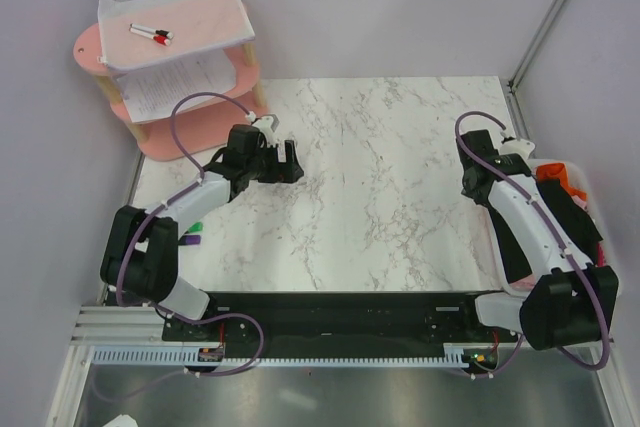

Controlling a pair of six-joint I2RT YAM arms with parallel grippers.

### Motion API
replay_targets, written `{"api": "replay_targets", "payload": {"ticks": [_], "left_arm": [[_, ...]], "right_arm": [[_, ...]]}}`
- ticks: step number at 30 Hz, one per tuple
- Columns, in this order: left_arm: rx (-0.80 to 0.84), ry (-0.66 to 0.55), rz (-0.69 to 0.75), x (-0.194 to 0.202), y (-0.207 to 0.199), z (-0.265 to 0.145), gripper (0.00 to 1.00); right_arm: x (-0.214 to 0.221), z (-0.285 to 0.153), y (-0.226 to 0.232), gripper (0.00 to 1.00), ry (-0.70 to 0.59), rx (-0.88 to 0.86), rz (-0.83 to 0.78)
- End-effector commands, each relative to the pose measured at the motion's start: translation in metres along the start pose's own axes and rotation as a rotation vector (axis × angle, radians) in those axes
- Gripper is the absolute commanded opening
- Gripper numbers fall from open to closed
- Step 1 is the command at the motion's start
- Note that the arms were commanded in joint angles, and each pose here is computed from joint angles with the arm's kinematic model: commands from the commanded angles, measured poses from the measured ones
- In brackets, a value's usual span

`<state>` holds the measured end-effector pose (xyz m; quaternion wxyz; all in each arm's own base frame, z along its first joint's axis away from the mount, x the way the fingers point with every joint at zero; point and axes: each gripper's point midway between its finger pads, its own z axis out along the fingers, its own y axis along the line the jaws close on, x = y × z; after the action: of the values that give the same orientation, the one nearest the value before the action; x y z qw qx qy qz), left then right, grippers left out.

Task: Fold and stack the t-shirts
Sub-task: Grab crumpled tshirt from bin with the right arm

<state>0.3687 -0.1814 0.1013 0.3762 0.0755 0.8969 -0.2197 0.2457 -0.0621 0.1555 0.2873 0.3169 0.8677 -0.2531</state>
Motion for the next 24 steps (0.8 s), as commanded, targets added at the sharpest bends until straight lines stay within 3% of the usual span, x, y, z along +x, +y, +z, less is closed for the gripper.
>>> {"api": "replay_targets", "payload": {"ticks": [1, 3, 6, 7, 10, 16, 19, 24], "left_arm": [[0.025, -0.077, 0.017, -0.026, -0.014, -0.017, 1.00], [0.024, -0.077, 0.017, -0.026, -0.014, -0.017, 1.00], [0.023, -0.074, 0.021, -0.025, -0.014, -0.016, 1.00], [0.017, -0.071, 0.020, -0.025, -0.013, -0.016, 1.00], [0.009, -0.070, 0.021, -0.024, -0.012, -0.016, 1.00], [-0.005, -0.069, 0.024, -0.024, -0.011, -0.016, 1.00], [-0.013, -0.072, 0.022, -0.024, -0.010, -0.017, 1.00], [-0.034, -0.091, 0.011, -0.030, -0.008, -0.020, 1.00]], "right_arm": [[-0.003, 0.015, -0.006, 0.82, -0.032, 0.041, 0.033], [0.002, 0.026, -0.008, 0.80, -0.014, 0.055, 0.036], [0.010, 0.040, -0.010, 0.63, 0.021, 0.066, 0.021], [0.013, 0.044, -0.011, 0.42, 0.031, 0.067, 0.011], [0.007, 0.046, -0.006, 0.00, 0.022, 0.033, 0.041], [-0.048, 0.009, -0.014, 0.00, -0.138, -0.042, 0.132], [-0.101, -0.031, -0.021, 0.00, -0.271, -0.116, 0.192], [-0.143, -0.065, 0.001, 0.00, -0.339, -0.291, 0.172]]}}
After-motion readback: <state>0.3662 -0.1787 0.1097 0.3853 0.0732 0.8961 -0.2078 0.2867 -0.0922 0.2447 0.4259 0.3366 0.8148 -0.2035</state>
